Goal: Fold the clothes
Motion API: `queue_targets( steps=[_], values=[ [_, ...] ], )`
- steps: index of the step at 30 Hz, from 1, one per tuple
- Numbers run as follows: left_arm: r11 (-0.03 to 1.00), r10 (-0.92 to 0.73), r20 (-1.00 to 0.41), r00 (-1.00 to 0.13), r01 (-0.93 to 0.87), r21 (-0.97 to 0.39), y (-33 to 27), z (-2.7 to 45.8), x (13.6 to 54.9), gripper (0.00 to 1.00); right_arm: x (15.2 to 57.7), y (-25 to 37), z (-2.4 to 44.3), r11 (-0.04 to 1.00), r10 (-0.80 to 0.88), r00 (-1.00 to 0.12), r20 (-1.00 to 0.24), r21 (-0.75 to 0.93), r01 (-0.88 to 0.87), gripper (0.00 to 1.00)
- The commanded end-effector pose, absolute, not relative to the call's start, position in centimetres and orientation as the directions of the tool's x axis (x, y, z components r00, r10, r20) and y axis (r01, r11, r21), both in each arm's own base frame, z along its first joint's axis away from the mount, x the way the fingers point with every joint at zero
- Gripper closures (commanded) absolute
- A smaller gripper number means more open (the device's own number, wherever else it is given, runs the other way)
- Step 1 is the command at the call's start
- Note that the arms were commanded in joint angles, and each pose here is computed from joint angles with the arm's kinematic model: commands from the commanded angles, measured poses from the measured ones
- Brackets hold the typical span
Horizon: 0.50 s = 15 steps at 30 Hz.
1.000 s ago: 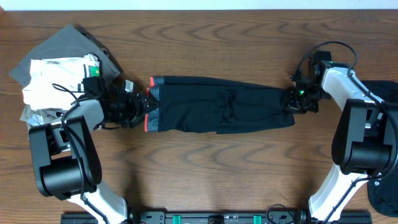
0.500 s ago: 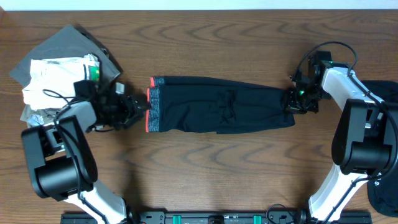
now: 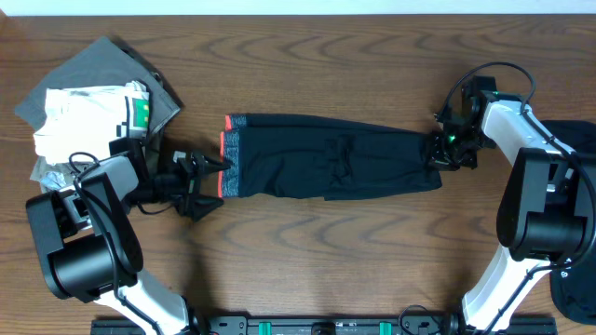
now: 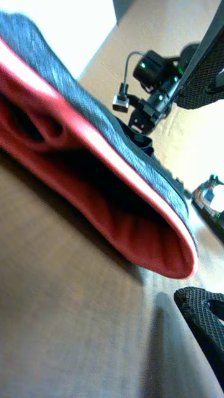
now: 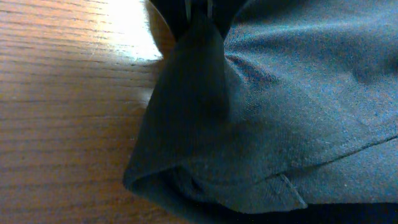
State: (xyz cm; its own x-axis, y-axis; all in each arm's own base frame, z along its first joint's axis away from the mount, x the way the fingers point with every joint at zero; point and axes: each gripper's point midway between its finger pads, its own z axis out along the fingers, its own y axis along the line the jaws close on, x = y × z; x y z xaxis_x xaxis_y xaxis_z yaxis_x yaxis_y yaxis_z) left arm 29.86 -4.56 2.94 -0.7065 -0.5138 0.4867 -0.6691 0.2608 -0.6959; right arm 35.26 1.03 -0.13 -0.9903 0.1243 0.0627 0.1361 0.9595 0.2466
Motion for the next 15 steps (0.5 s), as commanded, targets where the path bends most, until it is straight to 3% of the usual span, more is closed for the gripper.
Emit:
queue_targets(
  steps=[1, 15],
  values=[
    [0.202, -0.520, 0.566, -0.640, -0.736, -0.646, -5.0, 2.3, 29.0, 0.06, 34.4, 0.0, -0.9, 0.976, 0.112, -0.990, 0.089, 0.179, 0.126, 0.98],
    [0.154, -0.602, 0.493, -0.629, -0.696, -0.701, -4.4, 0.2, 30.8, 0.06, 34.1, 0.0, -0.9, 0.975, 0.111, -0.988, 0.103, 0.179, 0.129, 0.98]
  ],
)
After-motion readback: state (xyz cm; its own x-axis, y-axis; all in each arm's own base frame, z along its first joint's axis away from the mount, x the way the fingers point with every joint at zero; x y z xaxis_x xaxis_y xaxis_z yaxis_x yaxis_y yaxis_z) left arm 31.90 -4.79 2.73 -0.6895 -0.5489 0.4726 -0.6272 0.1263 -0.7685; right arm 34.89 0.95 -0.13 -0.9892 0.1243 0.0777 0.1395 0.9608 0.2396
